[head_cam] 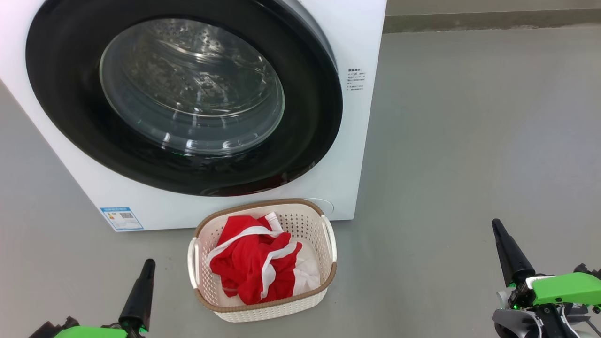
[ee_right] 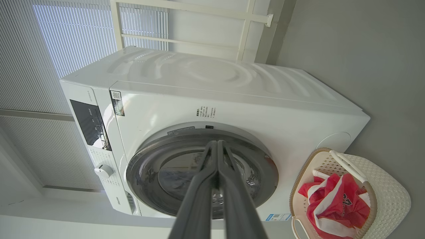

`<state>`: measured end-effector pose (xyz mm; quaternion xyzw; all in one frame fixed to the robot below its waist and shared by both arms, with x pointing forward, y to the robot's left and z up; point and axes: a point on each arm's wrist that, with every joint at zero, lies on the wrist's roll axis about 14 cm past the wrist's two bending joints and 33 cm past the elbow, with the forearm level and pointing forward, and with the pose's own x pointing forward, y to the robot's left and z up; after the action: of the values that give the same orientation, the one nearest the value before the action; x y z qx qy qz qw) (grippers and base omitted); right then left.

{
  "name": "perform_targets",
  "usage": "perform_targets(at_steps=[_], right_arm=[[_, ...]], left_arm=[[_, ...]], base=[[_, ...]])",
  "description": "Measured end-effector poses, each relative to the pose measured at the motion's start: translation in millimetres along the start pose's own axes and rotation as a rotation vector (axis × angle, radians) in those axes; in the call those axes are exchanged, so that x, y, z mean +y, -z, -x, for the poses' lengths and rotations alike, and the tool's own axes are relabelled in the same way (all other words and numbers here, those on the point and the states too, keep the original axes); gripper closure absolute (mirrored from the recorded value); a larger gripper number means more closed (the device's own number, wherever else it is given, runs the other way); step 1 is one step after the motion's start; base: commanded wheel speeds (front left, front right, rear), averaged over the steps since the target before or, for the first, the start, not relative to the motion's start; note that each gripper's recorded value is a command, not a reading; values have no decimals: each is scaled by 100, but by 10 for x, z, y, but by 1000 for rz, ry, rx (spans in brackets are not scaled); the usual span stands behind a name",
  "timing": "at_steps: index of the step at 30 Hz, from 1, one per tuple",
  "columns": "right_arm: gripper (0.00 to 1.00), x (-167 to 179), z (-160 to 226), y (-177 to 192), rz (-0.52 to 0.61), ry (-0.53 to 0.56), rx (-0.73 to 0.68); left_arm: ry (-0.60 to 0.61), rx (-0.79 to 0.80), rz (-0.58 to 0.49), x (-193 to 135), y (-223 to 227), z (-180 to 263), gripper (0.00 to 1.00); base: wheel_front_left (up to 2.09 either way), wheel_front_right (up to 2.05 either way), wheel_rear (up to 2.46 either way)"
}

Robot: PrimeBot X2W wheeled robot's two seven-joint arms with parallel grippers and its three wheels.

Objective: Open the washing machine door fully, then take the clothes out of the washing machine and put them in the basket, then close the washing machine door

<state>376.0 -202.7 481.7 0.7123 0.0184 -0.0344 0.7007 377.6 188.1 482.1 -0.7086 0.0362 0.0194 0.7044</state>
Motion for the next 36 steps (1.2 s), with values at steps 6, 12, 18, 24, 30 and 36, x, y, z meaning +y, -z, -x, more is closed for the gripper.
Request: perform_targets(at_steps=[6, 12, 18, 24, 30, 36], right_arm=[[100, 0, 0, -1, 0, 0, 0], [100, 0, 0, -2, 0, 0, -1], [100, 0, 0, -2, 0, 0, -1], [100, 0, 0, -4, 0, 0, -1], [100, 0, 0, -4, 0, 0, -1], [100, 0, 0, -4, 0, 0, -1]], left_arm=[[0, -1, 0, 0, -2, 0, 100], [0, -1, 1, 0, -4, 0, 100], [0, -2, 1, 0, -6, 0, 100], [0, 5, 1, 0, 2, 1, 100], [0, 4, 1, 0, 1, 1, 100], [0, 3, 2, -1, -1, 1, 100]], base=[[0, 0, 0], [0, 0, 0], [0, 0, 0], [0, 0, 0], [0, 0, 0], [0, 0, 0]])
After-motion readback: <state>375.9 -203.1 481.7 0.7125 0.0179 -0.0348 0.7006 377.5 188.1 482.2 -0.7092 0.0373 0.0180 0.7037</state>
